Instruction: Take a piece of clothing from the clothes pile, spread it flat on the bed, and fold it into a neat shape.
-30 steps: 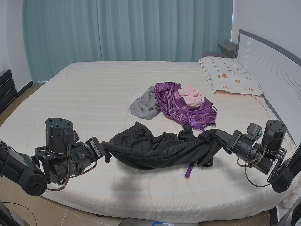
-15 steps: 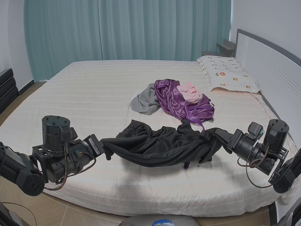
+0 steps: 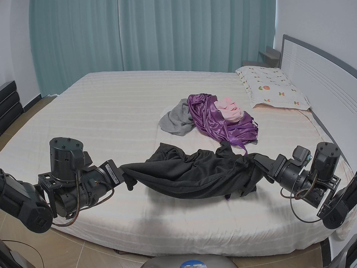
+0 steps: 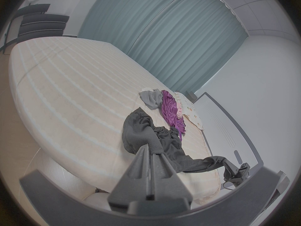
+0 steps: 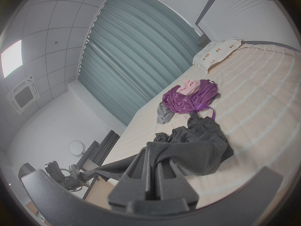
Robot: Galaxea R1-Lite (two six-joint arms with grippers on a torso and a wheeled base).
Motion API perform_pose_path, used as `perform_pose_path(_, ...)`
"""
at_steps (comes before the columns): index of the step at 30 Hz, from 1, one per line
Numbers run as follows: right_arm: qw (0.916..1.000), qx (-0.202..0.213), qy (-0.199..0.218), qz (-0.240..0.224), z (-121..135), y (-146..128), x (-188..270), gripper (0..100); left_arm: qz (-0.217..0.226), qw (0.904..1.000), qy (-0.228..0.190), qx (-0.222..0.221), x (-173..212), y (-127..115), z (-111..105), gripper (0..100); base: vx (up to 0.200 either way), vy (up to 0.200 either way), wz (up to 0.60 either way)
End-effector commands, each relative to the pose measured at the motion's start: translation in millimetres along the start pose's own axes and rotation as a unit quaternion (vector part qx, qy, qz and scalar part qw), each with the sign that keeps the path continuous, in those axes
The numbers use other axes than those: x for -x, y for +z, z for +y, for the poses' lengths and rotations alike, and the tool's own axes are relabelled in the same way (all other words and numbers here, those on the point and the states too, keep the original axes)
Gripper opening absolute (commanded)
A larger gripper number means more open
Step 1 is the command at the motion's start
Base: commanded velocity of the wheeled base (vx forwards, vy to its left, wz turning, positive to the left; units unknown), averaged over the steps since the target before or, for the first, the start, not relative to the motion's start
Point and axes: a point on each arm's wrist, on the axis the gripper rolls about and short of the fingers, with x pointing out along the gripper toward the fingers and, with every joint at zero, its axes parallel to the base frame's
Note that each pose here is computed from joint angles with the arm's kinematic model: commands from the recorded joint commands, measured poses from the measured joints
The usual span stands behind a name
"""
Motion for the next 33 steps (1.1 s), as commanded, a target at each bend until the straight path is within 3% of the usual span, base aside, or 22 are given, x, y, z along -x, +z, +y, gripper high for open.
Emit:
perform_pose_path(1, 1.0, -0.001, -0.004, 0.006, -2.0, -2.6, -2.3, 0, -0.001, 1.0, -0.001, 0.0, 0.4, 0.1, -0.5, 0, 0.0, 0.2, 0.0)
perform_pose_path(33, 1.0, -0.002, 0.002, 0.002, 0.7, -1.4, -3.1, 0, -0.007, 0.9999, -0.008, 0.002, 4.8, 2.8, -2.6, 0, 0.0, 0.2, 0.0)
